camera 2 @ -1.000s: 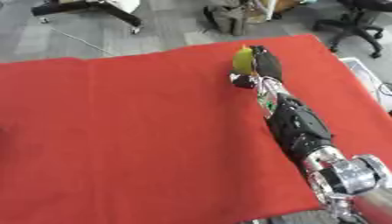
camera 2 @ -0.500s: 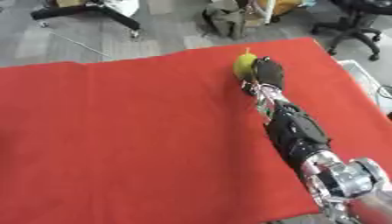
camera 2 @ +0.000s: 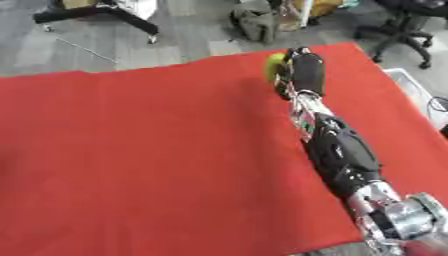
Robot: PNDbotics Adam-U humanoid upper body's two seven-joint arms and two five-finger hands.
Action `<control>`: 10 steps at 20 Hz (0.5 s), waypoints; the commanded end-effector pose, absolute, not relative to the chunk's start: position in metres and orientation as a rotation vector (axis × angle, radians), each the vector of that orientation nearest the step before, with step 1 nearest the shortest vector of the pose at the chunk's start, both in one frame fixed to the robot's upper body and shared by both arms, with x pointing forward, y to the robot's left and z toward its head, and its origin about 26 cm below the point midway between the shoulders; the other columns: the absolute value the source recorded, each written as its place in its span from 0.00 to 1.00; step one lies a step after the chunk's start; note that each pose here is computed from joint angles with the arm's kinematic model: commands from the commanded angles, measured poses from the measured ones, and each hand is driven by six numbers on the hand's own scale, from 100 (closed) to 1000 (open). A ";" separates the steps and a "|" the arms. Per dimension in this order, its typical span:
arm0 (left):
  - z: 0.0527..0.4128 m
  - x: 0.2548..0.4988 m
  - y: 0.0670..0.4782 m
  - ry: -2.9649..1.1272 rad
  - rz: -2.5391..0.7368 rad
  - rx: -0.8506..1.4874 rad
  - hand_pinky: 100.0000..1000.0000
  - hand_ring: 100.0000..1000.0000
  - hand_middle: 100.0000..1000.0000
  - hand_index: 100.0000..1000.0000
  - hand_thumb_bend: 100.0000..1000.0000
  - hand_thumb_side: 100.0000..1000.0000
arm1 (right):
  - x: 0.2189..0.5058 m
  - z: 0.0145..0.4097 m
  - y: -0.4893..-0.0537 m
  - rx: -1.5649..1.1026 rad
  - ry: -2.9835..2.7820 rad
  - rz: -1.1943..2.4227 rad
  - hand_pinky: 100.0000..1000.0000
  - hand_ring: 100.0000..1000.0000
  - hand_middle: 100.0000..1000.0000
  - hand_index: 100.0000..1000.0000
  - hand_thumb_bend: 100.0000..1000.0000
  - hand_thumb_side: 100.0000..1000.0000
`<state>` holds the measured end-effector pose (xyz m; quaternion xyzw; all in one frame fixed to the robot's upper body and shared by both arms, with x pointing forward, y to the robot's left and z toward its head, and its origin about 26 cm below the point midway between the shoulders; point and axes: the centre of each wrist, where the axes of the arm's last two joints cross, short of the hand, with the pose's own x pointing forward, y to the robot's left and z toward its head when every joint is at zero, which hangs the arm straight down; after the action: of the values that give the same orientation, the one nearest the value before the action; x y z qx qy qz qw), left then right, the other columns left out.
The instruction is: Pick up the objects with one hand, pass them to the other hand, and then place them into the box on the other side of the table.
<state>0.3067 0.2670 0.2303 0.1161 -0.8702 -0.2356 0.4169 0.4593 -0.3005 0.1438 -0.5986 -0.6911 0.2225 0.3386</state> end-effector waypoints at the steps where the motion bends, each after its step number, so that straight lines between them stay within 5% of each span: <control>1: 0.230 0.309 0.272 -2.152 -0.594 0.319 0.70 0.60 0.59 0.79 0.70 0.63 | 0.442 0.193 -0.257 -1.462 -2.112 0.621 0.67 0.47 0.35 0.33 0.00 0.00; 10: 0.208 0.328 0.274 -1.992 -0.711 0.330 0.70 0.61 0.60 0.79 0.71 0.61 | 0.344 0.209 -0.124 -0.711 -2.635 0.861 0.68 0.47 0.35 0.33 0.00 0.00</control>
<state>0.3266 0.2707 0.2005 0.1219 -0.8200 -0.2720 0.4886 0.3587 -0.1384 0.1922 -0.2807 -0.8952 0.3001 0.1725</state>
